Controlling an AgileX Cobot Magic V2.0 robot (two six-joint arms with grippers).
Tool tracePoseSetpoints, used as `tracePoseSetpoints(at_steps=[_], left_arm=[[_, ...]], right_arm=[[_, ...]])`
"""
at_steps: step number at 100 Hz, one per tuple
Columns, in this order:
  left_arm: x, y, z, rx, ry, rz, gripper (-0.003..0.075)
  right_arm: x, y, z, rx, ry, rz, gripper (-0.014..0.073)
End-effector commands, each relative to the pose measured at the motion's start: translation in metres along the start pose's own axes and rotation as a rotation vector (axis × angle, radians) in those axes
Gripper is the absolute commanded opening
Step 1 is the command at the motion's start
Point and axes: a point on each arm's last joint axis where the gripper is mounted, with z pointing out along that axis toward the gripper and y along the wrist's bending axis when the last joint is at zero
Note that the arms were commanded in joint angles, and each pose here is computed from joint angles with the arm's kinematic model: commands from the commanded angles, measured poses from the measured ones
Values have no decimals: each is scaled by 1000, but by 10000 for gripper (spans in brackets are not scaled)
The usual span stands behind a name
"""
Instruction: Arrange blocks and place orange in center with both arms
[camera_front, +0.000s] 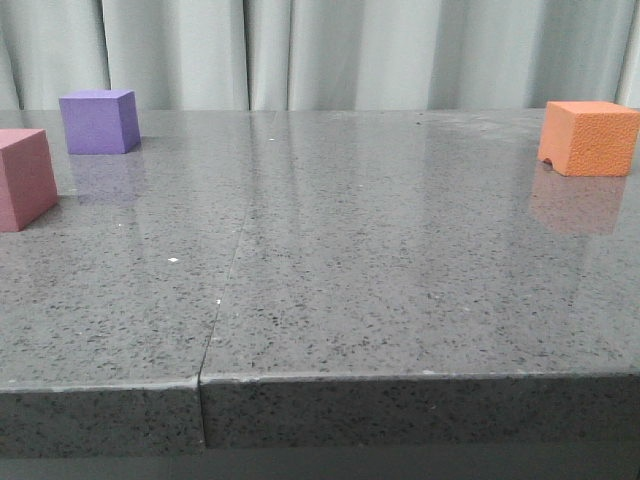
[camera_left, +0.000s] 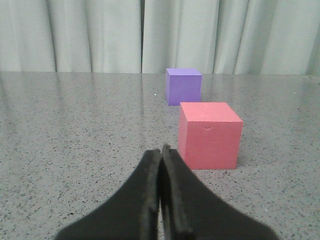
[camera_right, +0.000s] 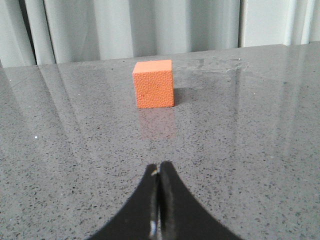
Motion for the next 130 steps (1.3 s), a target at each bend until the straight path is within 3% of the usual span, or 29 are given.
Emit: tracePoseSetpoints(at_steps=[1,90,114,130], left_arm=[[5,0,-1,5,-71,-1,-20],[5,0,-1,5,-71,-1,-20],[5,0,-1,5,-71,-1,-20],[5,0,-1,5,-71,-1,-20]], right_arm=[[-14,1,-3,-4,-121,-10,-68],[-21,2,-4,-7,-149,-16,-68],[-43,5,-3,-1,-25,-15,-68],[-65,9,4,10,143,-15,-68]])
